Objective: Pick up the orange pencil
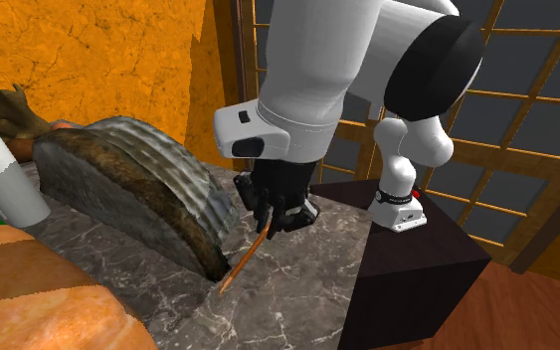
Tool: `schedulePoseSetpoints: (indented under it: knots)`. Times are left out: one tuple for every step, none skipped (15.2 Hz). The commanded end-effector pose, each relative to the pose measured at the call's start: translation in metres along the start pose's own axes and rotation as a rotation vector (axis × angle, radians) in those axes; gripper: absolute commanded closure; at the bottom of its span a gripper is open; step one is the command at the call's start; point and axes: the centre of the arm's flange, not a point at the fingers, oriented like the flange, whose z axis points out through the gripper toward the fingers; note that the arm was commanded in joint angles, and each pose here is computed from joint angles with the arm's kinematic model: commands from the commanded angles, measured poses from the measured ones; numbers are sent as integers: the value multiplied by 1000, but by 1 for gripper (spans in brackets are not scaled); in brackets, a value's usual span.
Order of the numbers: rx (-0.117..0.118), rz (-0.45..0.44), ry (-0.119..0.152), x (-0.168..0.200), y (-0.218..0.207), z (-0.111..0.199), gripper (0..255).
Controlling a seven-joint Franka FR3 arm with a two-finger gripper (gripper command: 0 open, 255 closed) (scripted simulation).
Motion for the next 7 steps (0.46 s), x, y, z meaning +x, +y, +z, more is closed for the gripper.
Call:
schedulePoseSetpoints:
  knots:
    - [0, 0, 0, 0, 2, -11, 255]
    - [0, 0, 0, 0, 4, -16, 255]
    - [0, 0, 0, 0, 5, -21, 255]
    - [0, 0, 0, 0, 6, -26, 255]
    - [0, 0, 0, 0, 7, -31, 255]
    - [0, 0, 0, 0, 7, -32, 255]
    - [0, 0, 0, 0, 7, -32, 255]
